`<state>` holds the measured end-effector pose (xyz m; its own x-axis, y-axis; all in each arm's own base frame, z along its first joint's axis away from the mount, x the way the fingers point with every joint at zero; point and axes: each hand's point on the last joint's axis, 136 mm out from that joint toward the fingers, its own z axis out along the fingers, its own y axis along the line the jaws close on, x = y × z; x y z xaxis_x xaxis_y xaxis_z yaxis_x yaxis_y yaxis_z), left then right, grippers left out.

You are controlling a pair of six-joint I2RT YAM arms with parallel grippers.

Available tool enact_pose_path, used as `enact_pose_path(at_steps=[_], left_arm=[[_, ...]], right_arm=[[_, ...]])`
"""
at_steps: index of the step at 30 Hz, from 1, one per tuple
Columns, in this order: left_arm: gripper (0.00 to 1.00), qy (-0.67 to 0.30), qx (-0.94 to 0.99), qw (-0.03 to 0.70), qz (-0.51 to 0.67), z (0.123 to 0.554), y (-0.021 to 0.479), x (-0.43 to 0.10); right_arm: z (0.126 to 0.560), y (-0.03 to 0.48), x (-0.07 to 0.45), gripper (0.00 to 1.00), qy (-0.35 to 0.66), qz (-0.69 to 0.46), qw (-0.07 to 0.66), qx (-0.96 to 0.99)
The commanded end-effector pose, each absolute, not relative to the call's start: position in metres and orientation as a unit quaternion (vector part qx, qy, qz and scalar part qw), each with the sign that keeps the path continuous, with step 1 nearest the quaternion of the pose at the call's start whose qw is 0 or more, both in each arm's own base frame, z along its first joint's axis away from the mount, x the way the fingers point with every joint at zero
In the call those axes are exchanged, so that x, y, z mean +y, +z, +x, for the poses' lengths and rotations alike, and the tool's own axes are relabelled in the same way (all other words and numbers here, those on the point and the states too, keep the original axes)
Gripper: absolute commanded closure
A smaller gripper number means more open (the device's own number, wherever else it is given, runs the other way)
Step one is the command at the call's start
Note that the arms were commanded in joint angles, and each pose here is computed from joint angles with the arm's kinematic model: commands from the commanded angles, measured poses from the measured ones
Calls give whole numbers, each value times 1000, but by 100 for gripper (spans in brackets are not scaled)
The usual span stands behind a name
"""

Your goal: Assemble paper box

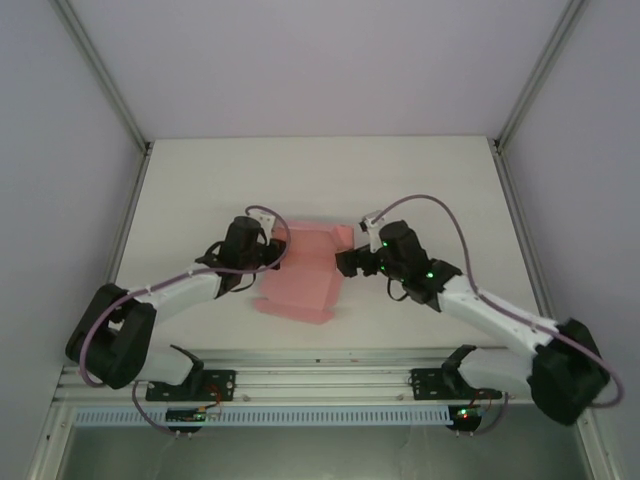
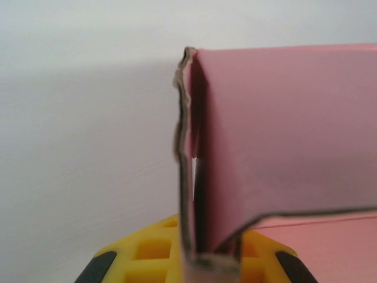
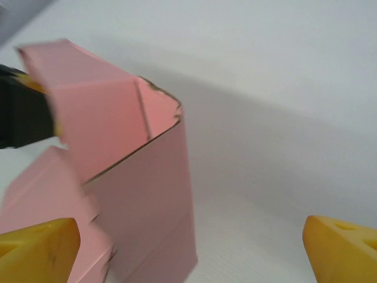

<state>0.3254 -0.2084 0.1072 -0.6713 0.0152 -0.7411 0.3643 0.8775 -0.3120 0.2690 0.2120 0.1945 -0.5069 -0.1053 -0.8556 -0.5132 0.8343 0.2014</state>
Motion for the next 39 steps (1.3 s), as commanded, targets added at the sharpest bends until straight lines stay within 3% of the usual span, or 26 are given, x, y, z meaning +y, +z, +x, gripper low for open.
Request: enact_pose_path(at_steps=[1, 7, 14, 24, 31, 39], left_arm=[[100, -240, 873, 409, 115, 324, 124, -210], [100, -248, 863, 422, 125, 320, 131, -210], [100, -259, 858, 422, 134, 317, 135, -214], [100, -267, 858, 419, 132, 320, 135, -217], [100, -271, 860, 413, 133, 320, 133, -220], [100, -226, 873, 418, 113, 321, 127, -202]], right_arm=[[253, 195, 186, 1, 213, -175, 464, 842], [264, 203, 139, 3, 264, -77, 462, 843], [270, 201, 177, 13, 352, -164, 412, 824], [281, 189, 247, 35, 390, -255, 343, 815], [289, 183, 292, 40, 406, -279, 321, 809], [282, 185, 269, 41, 361, -253, 329, 835]])
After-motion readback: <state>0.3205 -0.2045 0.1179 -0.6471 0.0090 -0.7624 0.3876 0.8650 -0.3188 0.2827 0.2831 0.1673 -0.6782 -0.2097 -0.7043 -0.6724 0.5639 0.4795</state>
